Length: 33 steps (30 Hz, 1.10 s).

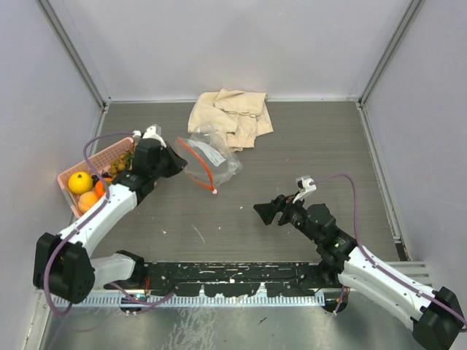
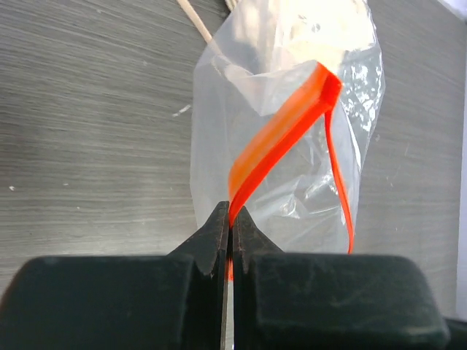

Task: Open the zip-top bag and remove the fake food
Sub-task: Place the zipper food storage bag at the center of the board.

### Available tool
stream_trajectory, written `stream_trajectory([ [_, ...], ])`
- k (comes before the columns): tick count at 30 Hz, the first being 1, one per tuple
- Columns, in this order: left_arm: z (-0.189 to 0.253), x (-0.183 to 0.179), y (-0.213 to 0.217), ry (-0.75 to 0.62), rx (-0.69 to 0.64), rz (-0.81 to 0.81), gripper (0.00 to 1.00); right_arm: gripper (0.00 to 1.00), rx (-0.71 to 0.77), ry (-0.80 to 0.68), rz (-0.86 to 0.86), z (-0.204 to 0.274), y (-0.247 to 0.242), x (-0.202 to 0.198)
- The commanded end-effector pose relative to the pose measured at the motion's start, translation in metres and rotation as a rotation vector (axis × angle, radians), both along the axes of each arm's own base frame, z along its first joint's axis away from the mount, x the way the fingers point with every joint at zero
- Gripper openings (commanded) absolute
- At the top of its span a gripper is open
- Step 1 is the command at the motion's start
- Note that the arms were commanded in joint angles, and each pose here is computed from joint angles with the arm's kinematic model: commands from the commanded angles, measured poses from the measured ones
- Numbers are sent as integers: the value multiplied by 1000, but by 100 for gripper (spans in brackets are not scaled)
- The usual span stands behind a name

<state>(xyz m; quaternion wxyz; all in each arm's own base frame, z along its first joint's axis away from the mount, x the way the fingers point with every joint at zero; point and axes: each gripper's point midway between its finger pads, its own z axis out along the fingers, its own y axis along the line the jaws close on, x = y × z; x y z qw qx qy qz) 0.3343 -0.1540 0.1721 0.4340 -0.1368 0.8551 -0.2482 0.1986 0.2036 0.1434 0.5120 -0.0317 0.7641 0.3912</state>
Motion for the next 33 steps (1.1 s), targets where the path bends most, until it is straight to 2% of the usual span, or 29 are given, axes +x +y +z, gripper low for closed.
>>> stream_trajectory([
  [1,-2,20,18,66,-4,99,1,87,8,-60,25,16,2,-1],
  [3,-15,27,28,123,16,152,17,88,3,-59,24,14,0,-1],
  [5,-24,30,36,172,40,185,42,88,-3,-60,26,15,0,-2],
  [6,-24,31,40,186,49,195,61,88,-6,-60,25,14,-1,-2],
  [7,-22,32,43,196,54,204,72,88,-9,-61,24,15,-1,-2],
  [10,-10,31,50,188,64,219,99,88,-15,-61,25,14,-2,-2],
  [19,56,-3,35,-75,-82,45,98,100,-24,-103,60,19,-1,-6],
  [25,96,-47,6,-273,-231,-177,98,100,-35,-153,45,30,-7,-6],
  [28,103,-68,-4,-293,-298,-246,98,100,-56,-152,12,35,-13,-2],
  [33,106,-95,-18,-216,-381,-339,98,100,-116,-77,-172,51,-39,16],
])
